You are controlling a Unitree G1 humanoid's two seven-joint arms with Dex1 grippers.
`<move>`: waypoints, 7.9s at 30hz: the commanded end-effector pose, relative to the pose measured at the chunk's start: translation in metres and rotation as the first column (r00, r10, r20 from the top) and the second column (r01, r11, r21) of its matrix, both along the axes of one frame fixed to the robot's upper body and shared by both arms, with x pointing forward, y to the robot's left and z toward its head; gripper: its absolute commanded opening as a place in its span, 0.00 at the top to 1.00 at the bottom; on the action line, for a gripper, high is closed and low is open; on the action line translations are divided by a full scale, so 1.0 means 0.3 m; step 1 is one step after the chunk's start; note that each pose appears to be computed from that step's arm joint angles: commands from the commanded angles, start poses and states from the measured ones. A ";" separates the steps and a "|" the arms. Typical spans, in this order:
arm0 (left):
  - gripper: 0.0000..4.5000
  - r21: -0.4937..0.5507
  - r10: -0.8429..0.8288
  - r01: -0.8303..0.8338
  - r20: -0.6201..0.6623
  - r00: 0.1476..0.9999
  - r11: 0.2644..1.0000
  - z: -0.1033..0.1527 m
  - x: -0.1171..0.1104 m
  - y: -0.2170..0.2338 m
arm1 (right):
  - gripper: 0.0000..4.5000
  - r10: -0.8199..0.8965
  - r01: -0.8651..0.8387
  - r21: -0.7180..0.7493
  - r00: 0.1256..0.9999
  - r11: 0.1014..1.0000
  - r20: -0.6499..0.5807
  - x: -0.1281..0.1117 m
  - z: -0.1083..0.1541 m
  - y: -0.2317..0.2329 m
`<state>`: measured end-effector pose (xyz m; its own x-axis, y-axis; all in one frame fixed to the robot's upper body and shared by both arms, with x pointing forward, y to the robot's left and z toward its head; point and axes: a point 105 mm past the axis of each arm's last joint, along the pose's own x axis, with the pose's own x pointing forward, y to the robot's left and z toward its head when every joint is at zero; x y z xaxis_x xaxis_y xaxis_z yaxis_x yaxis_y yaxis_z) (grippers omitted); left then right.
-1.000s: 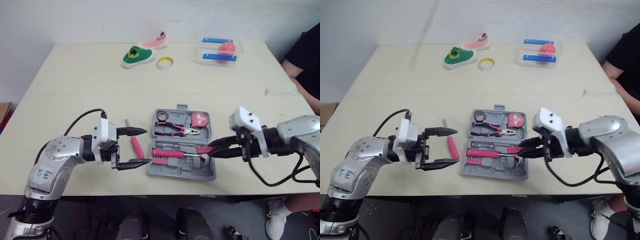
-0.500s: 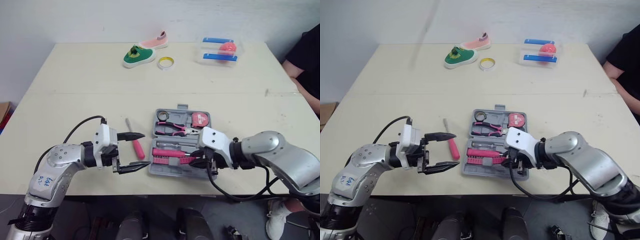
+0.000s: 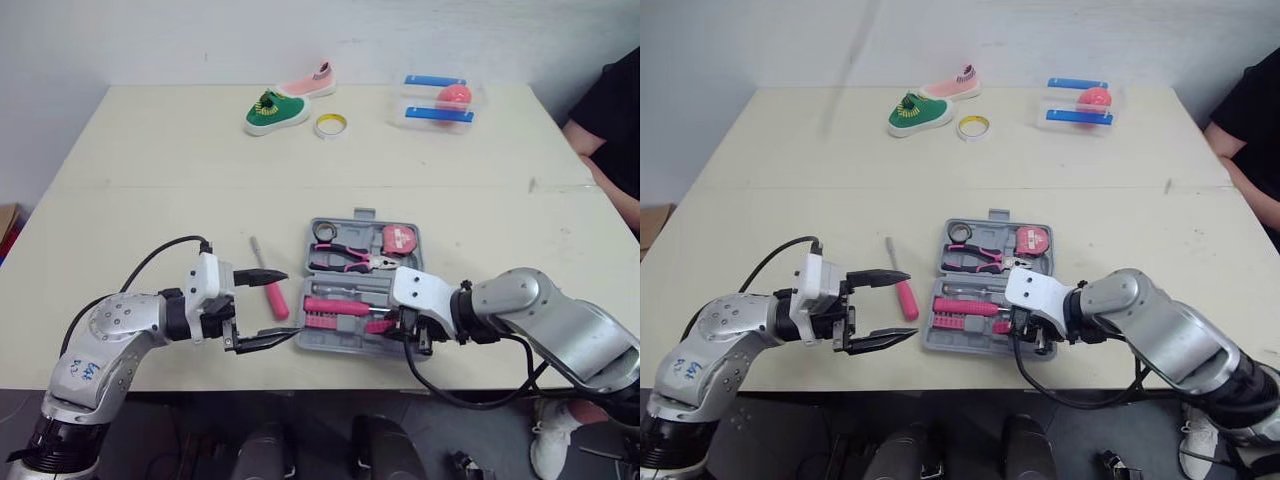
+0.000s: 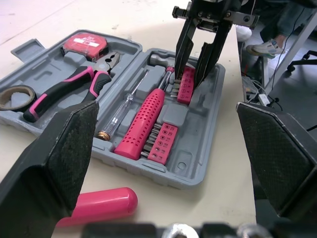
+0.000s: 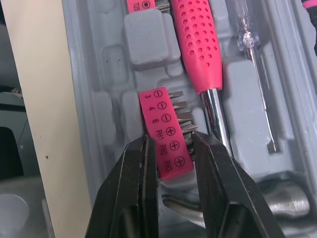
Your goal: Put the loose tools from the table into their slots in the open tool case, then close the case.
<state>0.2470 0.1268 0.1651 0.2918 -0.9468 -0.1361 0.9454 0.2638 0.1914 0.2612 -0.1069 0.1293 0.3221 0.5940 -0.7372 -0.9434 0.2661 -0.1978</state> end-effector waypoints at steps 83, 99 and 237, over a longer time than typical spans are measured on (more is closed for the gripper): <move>0.00 -0.051 0.818 -0.818 0.099 0.567 0.573 -0.062 -0.048 0.692 | 0.49 -0.317 0.111 0.425 0.834 0.898 0.452 0.094 0.115 -0.688; 0.00 -0.088 0.932 -0.928 0.018 0.362 0.362 -0.049 -0.107 0.759 | 0.01 -0.463 0.208 0.475 0.718 0.855 0.520 0.143 0.130 -0.830; 0.61 0.096 -0.319 0.310 0.099 0.943 0.946 -0.023 0.066 -0.312 | 0.00 -0.034 -0.171 0.530 0.934 0.831 0.354 -0.074 0.094 -0.427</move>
<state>0.2715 0.0376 0.1551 0.0219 -0.9747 -0.2225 0.9582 -0.0430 0.2827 0.2396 -0.2333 0.1514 0.4178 0.8945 -0.1594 -0.8807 0.3556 -0.3130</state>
